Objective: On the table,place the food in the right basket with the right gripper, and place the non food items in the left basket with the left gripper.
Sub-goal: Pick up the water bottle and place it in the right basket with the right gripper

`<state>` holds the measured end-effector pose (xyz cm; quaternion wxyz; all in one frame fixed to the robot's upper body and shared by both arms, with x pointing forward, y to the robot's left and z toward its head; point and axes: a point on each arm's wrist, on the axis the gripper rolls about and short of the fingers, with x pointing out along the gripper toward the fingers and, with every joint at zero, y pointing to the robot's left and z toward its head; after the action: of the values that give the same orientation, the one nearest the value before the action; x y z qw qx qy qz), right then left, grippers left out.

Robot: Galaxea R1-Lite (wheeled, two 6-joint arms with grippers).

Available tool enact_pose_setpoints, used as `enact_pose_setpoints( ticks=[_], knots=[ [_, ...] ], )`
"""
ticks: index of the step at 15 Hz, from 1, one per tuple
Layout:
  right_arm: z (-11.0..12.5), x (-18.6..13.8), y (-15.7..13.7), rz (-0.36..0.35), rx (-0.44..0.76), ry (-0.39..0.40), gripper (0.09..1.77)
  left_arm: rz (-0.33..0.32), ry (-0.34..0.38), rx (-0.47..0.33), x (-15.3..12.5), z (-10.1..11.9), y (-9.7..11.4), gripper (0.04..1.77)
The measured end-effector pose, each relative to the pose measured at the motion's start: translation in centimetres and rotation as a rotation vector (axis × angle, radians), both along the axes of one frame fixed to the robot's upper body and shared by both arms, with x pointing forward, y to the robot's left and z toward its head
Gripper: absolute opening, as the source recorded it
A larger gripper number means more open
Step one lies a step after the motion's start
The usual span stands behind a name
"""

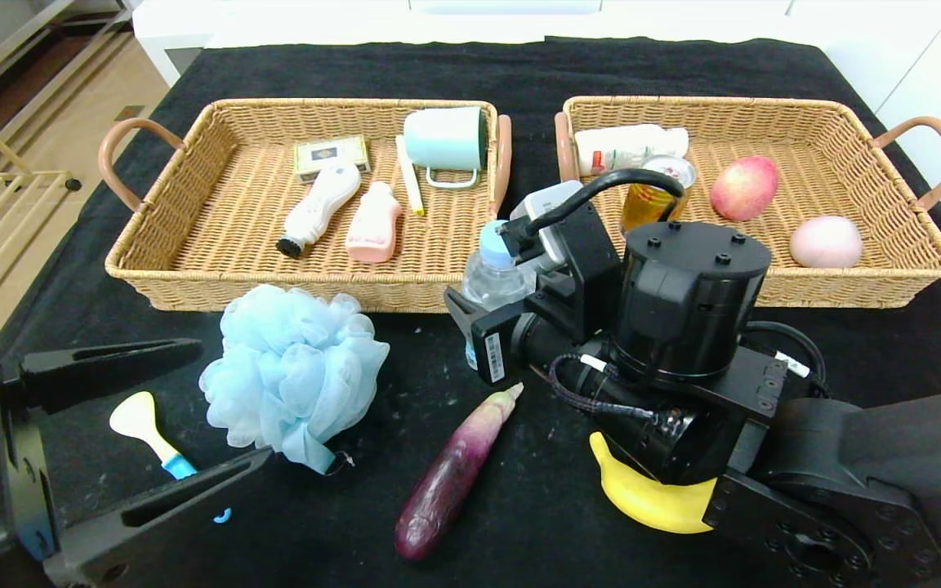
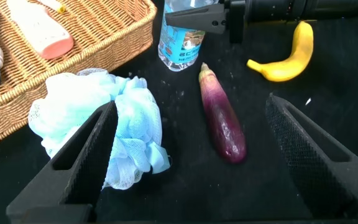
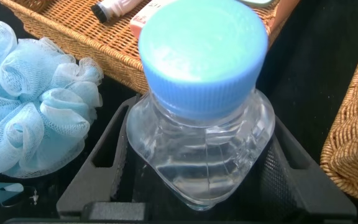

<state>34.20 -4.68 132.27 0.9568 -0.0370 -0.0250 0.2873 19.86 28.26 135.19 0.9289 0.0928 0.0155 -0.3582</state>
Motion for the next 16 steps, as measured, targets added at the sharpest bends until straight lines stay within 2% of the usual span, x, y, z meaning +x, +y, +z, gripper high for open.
enact_pose_setpoints(
  ticks=[9, 12, 16],
  knots=[
    [0.3, -0.6, -0.2, 0.014, -0.003, 0.004, 1.13, -0.001, 0.006, 0.006, 0.1, -0.2, 0.0, 1.72],
    [1.5, -1.5, -1.2, 0.018, 0.011, -0.002, 1.13, -0.002, 0.012, 0.010, 0.2, -0.3, -0.1, 1.72],
    [2.7, -3.2, -3.4, 0.013, -0.014, 0.040, 1.13, -0.002, 0.020, 0.013, 0.4, -0.5, -0.2, 1.72]
  ],
)
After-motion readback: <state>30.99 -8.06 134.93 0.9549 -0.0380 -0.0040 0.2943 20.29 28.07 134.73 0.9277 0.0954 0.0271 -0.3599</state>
